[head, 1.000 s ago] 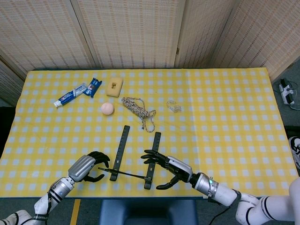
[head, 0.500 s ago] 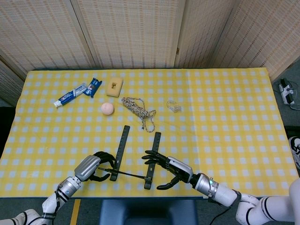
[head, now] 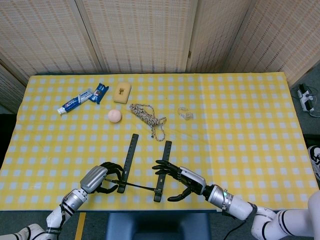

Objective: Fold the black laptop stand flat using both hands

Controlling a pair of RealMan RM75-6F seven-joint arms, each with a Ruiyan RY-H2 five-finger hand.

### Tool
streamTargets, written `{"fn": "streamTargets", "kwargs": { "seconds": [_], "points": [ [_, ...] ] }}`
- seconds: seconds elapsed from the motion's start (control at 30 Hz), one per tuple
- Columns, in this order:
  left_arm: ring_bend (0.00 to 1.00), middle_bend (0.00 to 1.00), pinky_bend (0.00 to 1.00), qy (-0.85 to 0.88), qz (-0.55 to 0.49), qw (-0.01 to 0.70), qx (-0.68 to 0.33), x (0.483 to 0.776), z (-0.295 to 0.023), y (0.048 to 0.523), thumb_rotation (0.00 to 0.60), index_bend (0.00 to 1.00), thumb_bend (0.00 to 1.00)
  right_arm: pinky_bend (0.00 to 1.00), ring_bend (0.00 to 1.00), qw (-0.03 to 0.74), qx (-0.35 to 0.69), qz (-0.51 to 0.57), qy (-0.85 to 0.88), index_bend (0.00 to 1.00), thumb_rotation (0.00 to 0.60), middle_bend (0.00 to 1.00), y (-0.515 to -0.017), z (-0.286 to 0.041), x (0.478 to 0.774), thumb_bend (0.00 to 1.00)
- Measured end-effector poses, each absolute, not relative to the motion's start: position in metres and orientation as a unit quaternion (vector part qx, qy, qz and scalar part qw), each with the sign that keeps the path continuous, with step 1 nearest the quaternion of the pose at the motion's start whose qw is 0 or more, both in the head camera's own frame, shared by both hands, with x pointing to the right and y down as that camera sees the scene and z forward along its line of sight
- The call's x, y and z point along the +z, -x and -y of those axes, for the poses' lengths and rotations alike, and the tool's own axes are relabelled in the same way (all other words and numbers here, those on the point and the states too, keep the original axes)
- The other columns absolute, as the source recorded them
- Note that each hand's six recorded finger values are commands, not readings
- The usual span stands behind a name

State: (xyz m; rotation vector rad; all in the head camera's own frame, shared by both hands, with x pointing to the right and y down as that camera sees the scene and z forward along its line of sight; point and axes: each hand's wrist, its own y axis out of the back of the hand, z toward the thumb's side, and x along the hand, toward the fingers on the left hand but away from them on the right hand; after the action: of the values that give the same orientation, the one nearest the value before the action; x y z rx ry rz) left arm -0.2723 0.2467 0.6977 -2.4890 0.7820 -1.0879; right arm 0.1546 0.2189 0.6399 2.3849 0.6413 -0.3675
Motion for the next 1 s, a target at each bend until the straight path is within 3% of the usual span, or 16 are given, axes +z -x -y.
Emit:
{"fn": "streamTargets", "kwargs": {
  "seconds": [0.83, 0.93, 1.0],
  "points": [
    [0.28, 0.33, 0.23, 0.872, -0.281, 0.143, -0.375, 0.6985, -0.2518, 0.2714, 0.600, 0.60, 0.47, 0.00, 0.12, 0.314, -0.150, -0.240, -0.906, 0.00, 0.600, 0.12, -0.1573, -0.2264, 0.6435, 0.18],
    [0.27, 0.33, 0.22, 0.872, -0.280, 0.144, -0.375, 0.6980, -0.2520, 0.2713, 0.600, 0.56, 0.46, 0.00, 0.12, 0.306, -0.154, -0.239, -0.908, 0.00, 0.600, 0.12, -0.1588, -0.2268, 0.6439, 0.18],
    [0.25, 0.33, 0.21, 0.872, -0.277, 0.142, -0.377, 0.6976, -0.2531, 0.2715, 0.600, 0.47, 0.46, 0.00, 0.11, 0.294, -0.159, -0.236, -0.912, 0.00, 0.600, 0.11, -0.1601, -0.2272, 0.6446, 0.18]
  ]
}}
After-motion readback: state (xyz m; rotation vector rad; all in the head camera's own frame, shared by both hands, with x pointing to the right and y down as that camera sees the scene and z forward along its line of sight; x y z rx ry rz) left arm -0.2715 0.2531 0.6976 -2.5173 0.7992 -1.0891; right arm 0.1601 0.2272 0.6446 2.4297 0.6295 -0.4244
